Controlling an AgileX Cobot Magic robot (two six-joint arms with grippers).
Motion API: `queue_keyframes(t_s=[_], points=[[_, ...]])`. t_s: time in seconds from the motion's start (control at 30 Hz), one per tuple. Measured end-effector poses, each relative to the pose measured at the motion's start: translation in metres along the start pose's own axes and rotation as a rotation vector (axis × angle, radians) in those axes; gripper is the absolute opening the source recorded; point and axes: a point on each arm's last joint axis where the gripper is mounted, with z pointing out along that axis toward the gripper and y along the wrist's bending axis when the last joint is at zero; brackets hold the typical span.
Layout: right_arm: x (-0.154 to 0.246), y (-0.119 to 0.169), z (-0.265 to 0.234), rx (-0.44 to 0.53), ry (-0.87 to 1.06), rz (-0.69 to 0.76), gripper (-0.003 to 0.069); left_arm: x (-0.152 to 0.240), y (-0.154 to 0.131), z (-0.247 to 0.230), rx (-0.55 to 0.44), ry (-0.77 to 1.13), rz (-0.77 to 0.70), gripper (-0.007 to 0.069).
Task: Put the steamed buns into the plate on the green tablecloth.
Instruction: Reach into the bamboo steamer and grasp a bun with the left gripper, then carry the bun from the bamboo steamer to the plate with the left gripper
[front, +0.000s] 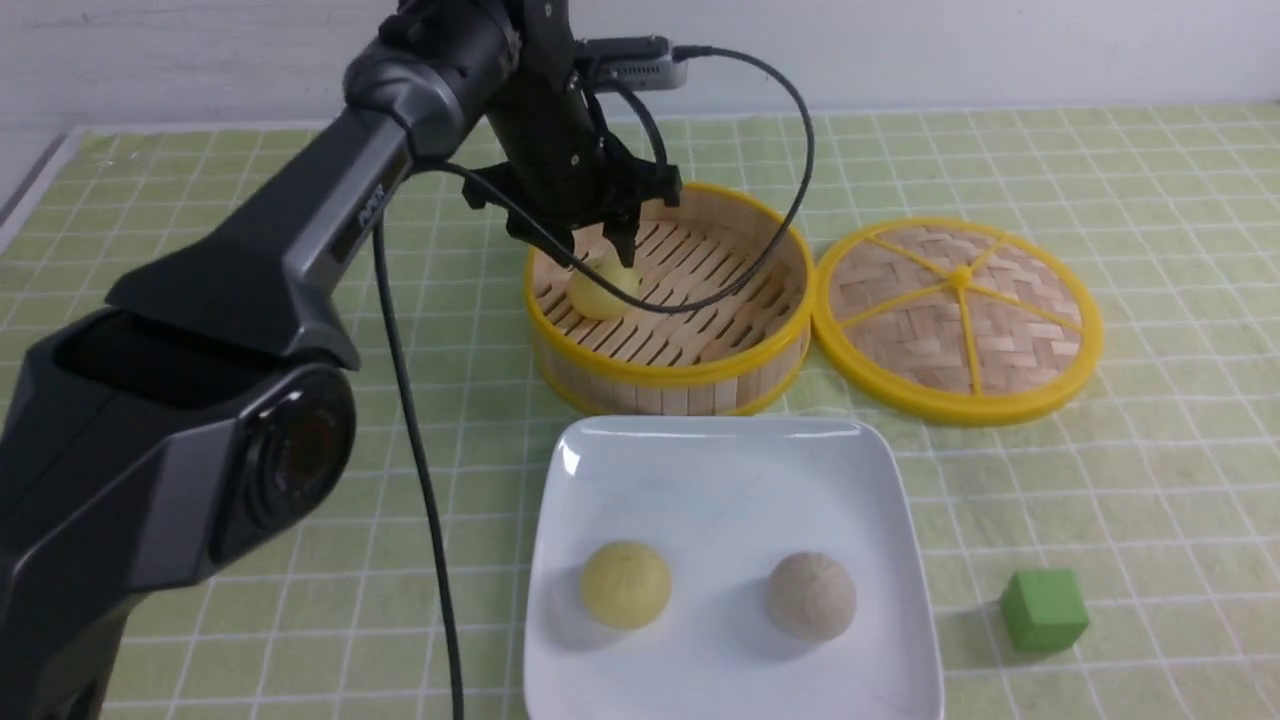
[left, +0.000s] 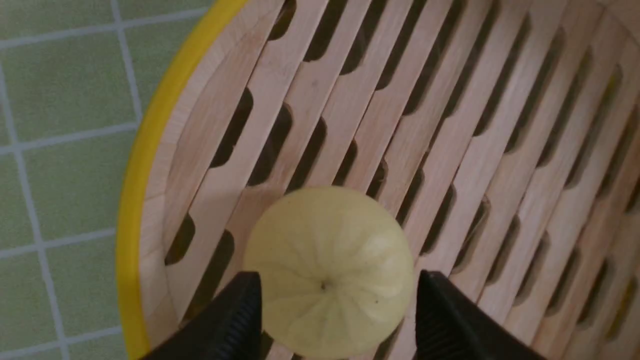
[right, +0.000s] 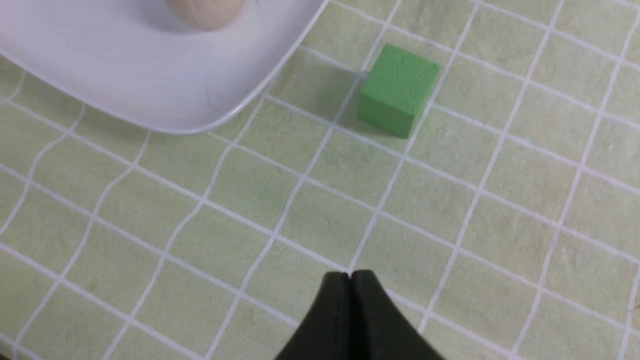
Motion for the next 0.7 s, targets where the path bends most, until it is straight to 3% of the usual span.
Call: queue_keyframes(t_s=[0.1, 0.2, 0.27, 0.33, 0.47, 0.6, 0.7], points=[[0.000, 0.000, 0.000, 0.002, -0.003, -0.002, 0.0001, 0.003, 0.001, 0.013, -0.006, 0.024, -0.004, 0.0407], [0.000, 0.000, 0.000, 0.004, -0.003, -0.004, 0.0001, 0.005, 0.003, 0.023, -0.012, 0.040, -0.016, 0.0262], [0.000, 0.000, 0.000, 0.004, -0.003, -0.004, 0.0003, 0.005, 0.002, 0.022, -0.008, 0.034, -0.018, 0.0120], [0.000, 0.000, 0.000, 0.004, -0.003, -0.004, 0.0005, 0.004, 0.000, 0.017, 0.011, 0.030, -0.024, 0.0046], [0.000, 0.000, 0.000, 0.005, -0.002, -0.004, 0.0008, -0.001, -0.007, -0.008, 0.074, -0.002, -0.020, 0.0022], [0.000, -0.001, 0.000, 0.006, -0.002, -0.005, 0.0013, -0.005, -0.020, -0.095, 0.177, -0.111, -0.015, 0.0022], [0.000, -0.001, 0.000, 0.006, -0.002, -0.005, 0.0015, 0.005, -0.022, -0.129, 0.210, -0.122, -0.009, 0.0022]])
